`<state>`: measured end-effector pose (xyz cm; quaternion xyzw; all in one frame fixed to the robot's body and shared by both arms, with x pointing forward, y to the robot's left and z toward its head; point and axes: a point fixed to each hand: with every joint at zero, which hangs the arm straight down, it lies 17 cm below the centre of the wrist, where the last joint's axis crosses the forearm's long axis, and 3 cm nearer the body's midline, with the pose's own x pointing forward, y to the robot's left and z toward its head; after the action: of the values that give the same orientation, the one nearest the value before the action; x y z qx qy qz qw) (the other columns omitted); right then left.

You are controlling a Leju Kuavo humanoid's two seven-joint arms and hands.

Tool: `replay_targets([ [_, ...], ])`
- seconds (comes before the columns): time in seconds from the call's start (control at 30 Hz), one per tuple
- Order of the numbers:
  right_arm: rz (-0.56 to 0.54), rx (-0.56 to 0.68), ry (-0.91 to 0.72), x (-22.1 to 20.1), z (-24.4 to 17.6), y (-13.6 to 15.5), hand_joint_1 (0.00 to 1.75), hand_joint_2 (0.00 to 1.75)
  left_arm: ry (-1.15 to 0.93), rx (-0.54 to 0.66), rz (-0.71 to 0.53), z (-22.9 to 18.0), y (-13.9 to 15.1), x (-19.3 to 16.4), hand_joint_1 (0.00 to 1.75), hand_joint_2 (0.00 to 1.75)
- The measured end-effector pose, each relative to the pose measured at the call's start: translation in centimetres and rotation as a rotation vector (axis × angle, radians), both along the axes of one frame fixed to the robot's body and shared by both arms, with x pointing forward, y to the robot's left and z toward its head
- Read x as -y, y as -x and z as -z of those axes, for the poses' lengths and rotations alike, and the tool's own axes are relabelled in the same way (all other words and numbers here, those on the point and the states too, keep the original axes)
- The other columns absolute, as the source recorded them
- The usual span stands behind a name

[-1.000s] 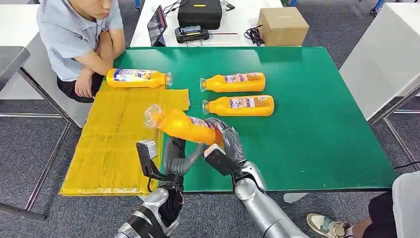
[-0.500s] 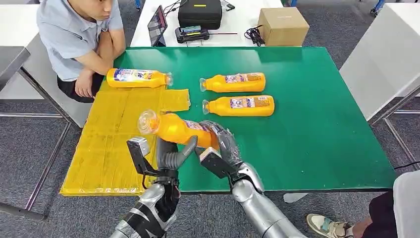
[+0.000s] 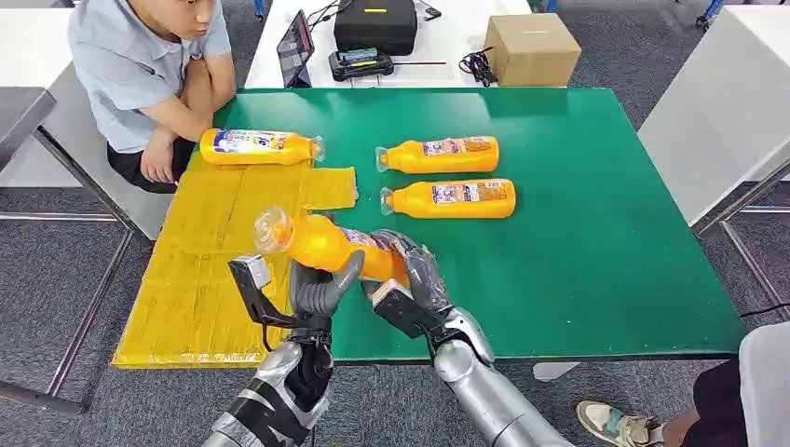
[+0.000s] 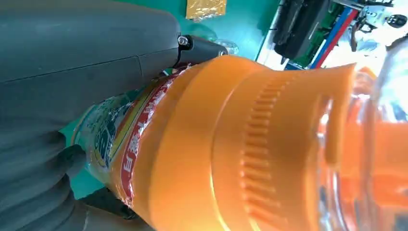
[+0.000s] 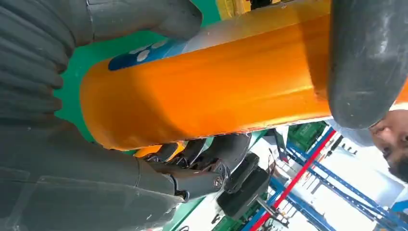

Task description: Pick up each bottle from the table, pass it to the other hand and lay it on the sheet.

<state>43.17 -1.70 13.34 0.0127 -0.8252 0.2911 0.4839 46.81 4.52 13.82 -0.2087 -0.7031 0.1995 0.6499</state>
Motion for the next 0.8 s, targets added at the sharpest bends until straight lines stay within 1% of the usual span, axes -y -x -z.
replay_targets([
  [0.3,0.001,-0.018,-0.023,0.1,0.0,-0.1,1.75,1.75,-0.022,-0.010,-0.011,0.2,-0.2,-0.4,1.75,1.75],
  [0.33,0.002,-0.023,-0.028,0.2,0.0,-0.1,1.43,1.75,-0.032,-0.007,-0.015,0.2,-0.2,-0.4,1.75,1.75],
  [0.37,0.002,-0.028,-0.032,0.2,0.1,-0.1,0.44,1.75,-0.043,-0.002,-0.017,0.2,-0.1,-0.4,1.75,1.75],
  [0.43,0.006,-0.030,-0.037,0.3,0.1,-0.2,0.00,1.75,-0.060,0.005,-0.014,0.1,-0.1,-0.2,1.75,1.75],
  [0.57,0.020,-0.025,-0.040,0.6,-0.1,-0.3,0.00,1.75,-0.099,0.019,-0.009,-0.2,0.1,0.3,1.75,1.75],
  [0.6,0.025,-0.025,-0.043,0.6,-0.2,-0.4,0.00,0.00,-0.104,0.021,-0.006,-0.3,0.2,0.4,1.75,1.75],
  [0.8,0.061,-0.029,-0.060,1.1,-0.1,-0.4,0.00,0.00,-0.178,0.054,-0.009,-0.9,0.5,0.6,1.75,1.75],
])
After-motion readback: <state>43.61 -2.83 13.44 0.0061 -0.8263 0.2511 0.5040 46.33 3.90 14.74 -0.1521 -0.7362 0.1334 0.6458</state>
